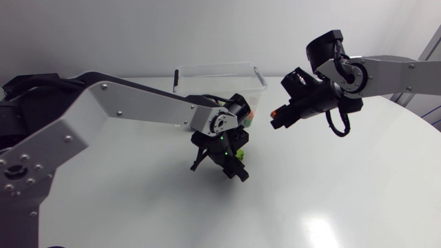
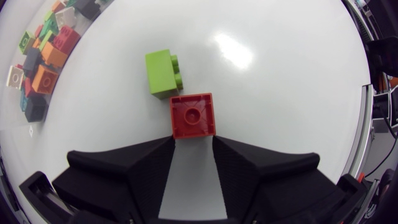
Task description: Place the duplo bricks in the container
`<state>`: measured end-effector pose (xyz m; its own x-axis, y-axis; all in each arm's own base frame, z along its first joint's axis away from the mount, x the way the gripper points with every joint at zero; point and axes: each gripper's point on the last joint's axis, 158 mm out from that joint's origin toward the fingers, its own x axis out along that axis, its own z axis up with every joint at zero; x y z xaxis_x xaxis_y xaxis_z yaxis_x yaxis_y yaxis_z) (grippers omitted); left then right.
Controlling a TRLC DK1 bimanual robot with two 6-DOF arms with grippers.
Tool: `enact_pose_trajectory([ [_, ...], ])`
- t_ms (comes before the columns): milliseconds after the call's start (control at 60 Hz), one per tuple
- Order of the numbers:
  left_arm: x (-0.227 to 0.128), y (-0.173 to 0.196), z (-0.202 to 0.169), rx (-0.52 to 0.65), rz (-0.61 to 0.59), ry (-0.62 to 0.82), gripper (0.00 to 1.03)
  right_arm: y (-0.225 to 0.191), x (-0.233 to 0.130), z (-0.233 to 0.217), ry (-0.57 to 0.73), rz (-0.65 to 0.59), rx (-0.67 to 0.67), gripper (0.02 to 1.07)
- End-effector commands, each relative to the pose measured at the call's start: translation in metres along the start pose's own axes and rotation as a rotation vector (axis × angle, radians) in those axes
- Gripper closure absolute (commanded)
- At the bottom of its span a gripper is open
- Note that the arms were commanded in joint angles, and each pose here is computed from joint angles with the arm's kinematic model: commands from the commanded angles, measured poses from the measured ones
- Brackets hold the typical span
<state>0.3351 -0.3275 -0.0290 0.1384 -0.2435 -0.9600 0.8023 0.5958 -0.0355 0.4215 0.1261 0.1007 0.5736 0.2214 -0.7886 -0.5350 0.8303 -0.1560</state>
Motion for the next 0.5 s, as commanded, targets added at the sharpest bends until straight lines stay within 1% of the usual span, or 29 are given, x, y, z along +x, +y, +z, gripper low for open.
enact_pose_trajectory([
  [0,-0.027,0.005,0.002,0.028,0.015,-0.057,0.65,0.001,-0.004,0.014,-0.022,0.005,0.007,0.75],
  [167,-0.046,0.001,-0.004,0.066,0.015,-0.104,0.65,0.004,-0.005,0.031,-0.051,0.012,0.007,0.75],
  [233,-0.045,-0.003,-0.006,0.070,0.003,-0.104,0.64,0.007,-0.005,0.034,-0.055,0.016,0.007,0.75],
  [267,-0.043,-0.004,-0.007,0.072,0.001,-0.101,0.63,0.008,-0.005,0.034,-0.055,0.017,0.006,0.75],
  [283,-0.042,-0.006,-0.007,0.075,0.000,-0.099,0.60,0.008,-0.005,0.034,-0.055,0.017,0.006,0.75],
  [300,-0.040,-0.005,-0.006,0.072,0.000,-0.099,0.54,0.008,-0.005,0.034,-0.054,0.018,0.006,0.75],
  [333,-0.036,-0.006,-0.007,0.070,-0.002,-0.091,0.37,0.009,-0.005,0.032,-0.052,0.018,0.008,0.75],
  [367,-0.031,-0.006,-0.007,0.066,-0.005,-0.084,0.26,0.009,-0.005,0.032,-0.052,0.017,0.008,0.75],
  [400,-0.026,-0.005,-0.006,0.051,-0.006,-0.077,0.23,0.008,-0.006,0.031,-0.052,0.016,0.009,0.75],
  [483,-0.016,-0.002,-0.003,0.024,-0.011,-0.065,0.21,0.004,-0.010,0.027,-0.053,0.009,0.015,0.75],
])
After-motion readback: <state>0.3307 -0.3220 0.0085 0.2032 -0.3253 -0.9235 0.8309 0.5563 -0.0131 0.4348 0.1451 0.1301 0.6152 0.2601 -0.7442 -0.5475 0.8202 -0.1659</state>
